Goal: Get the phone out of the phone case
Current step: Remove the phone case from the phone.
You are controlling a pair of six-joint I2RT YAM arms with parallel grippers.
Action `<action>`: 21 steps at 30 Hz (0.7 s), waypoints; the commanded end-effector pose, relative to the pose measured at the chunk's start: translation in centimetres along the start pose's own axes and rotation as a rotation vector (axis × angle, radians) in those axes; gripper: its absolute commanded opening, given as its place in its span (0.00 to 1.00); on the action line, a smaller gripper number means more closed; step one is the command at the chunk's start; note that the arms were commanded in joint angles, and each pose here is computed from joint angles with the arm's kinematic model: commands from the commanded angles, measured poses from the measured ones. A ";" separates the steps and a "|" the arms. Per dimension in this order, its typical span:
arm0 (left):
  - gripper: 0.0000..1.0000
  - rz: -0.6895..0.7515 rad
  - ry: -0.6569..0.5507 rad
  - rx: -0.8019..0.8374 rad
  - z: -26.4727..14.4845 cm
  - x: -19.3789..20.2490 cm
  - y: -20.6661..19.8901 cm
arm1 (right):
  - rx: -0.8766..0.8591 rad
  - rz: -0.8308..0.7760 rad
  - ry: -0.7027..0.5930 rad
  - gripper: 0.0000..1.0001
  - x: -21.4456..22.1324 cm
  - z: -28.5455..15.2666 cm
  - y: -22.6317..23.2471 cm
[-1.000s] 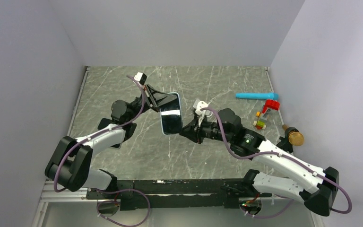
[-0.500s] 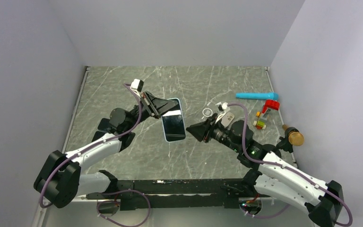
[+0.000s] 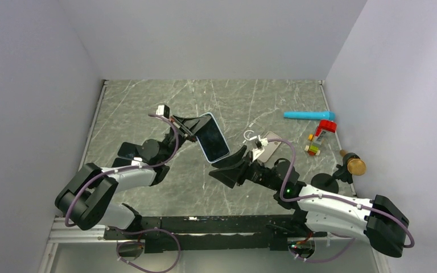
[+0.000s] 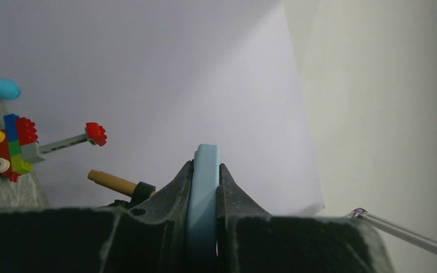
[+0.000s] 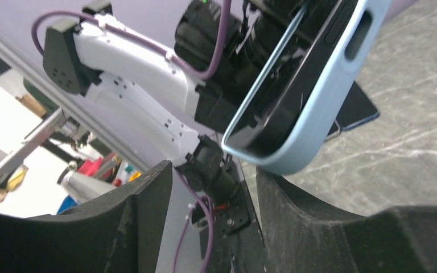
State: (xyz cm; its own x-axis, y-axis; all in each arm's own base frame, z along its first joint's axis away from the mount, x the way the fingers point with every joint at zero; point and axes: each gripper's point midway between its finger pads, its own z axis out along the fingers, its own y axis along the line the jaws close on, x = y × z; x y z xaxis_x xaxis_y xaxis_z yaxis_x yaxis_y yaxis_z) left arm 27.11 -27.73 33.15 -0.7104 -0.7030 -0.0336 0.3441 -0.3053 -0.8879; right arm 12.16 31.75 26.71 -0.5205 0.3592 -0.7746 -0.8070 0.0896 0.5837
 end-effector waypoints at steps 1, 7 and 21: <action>0.00 -0.021 -0.030 0.289 -0.6 0.3 -7.5 | -0.001 -0.080 -0.211 0.56 -4.7 0.5 1.4; 0.00 -0.035 -0.022 0.285 -0.3 1.0 -7.1 | -0.004 -0.098 -0.220 0.44 -4.6 0.4 1.4; 0.00 -0.033 -0.016 0.311 -0.4 1.6 -8.2 | 0.083 -0.105 -0.230 0.35 -4.9 1.3 -0.3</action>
State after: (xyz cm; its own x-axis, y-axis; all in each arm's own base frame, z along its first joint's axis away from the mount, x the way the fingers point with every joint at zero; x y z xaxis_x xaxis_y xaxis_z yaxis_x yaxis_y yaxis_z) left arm 26.56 -28.26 33.89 -0.7055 -0.7074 0.0423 0.3227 -0.3738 -0.8695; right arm 14.34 31.25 28.40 -0.4052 0.4852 -0.7748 -0.8129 0.1967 0.5482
